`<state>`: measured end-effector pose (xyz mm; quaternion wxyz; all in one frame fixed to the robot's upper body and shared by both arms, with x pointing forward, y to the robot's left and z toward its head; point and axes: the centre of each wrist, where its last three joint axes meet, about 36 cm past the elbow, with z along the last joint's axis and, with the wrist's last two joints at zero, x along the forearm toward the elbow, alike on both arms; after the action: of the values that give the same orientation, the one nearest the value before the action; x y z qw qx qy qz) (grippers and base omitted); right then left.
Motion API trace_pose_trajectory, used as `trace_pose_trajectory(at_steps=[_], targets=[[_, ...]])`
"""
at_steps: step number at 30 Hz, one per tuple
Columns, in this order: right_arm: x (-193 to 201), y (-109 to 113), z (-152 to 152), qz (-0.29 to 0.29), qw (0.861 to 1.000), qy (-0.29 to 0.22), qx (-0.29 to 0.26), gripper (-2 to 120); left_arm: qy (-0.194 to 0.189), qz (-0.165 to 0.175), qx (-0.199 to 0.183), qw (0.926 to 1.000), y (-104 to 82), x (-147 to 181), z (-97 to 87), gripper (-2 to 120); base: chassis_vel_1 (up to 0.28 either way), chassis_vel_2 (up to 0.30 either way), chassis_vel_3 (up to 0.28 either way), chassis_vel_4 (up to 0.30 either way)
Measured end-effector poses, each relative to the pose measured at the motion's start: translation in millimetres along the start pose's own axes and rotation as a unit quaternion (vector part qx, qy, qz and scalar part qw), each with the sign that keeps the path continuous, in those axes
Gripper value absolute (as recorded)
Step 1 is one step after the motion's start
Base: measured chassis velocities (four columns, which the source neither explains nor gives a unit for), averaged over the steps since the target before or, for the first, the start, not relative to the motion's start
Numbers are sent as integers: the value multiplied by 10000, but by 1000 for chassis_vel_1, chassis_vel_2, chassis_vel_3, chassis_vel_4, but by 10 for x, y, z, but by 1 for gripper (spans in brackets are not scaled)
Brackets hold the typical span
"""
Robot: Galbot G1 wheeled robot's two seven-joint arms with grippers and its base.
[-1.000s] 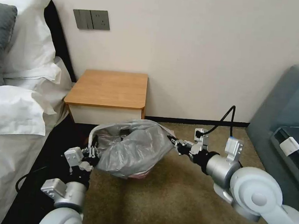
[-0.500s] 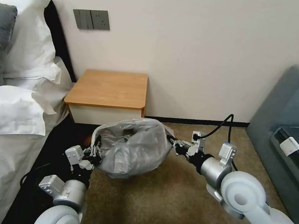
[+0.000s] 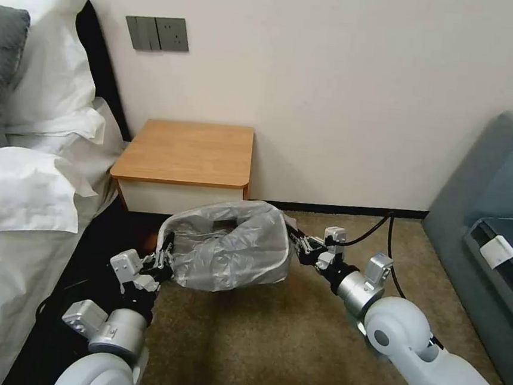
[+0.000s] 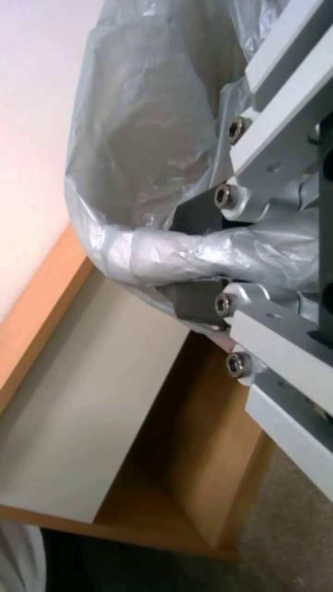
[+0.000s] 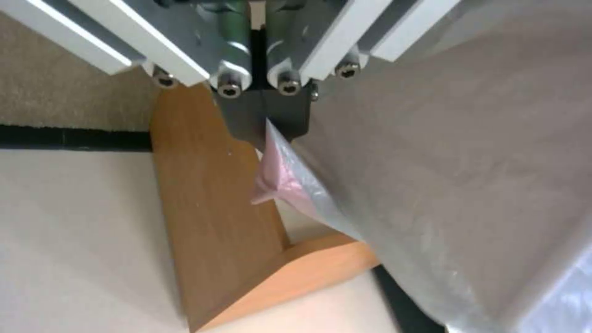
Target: Pick up the garbage bag from the table and place it over the trash can.
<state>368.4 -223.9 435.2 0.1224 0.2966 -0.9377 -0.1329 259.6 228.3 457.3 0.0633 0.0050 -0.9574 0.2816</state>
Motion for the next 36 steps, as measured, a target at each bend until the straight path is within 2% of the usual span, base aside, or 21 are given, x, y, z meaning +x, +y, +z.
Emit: trace_pose_trajectory(at_steps=[7,14,25,28,29,32,34,36], targets=[[-28,26,133,146,9997,-62,165,0,164,21,376,9992,-64,-16,-101,8,0,0,0,0],[-187,-60,172,217,9982,-271,488,0,289,-20,531,9982,-111,52,-85,8,0,0,0,0],[-79,33,265,222,9986,-93,467,0,108,-127,482,9987,-98,26,-166,8,0,0,0,0],[30,116,274,315,9984,-58,458,10,67,-129,476,9988,-95,10,-185,8,0,0,0,0],[30,116,274,315,9984,-58,458,10,67,-129,476,9988,-95,10,-185,8,0,0,0,0],[182,178,313,380,9978,-51,547,27,38,-172,396,9991,-43,-46,-195,8,0,0,0,0],[217,205,308,392,9977,-80,546,30,31,-186,361,9992,-24,-66,-194,8,0,0,0,0],[267,247,296,435,9974,-155,549,39,30,-204,301,9993,-2,-97,-185,8,0,0,0,0]])
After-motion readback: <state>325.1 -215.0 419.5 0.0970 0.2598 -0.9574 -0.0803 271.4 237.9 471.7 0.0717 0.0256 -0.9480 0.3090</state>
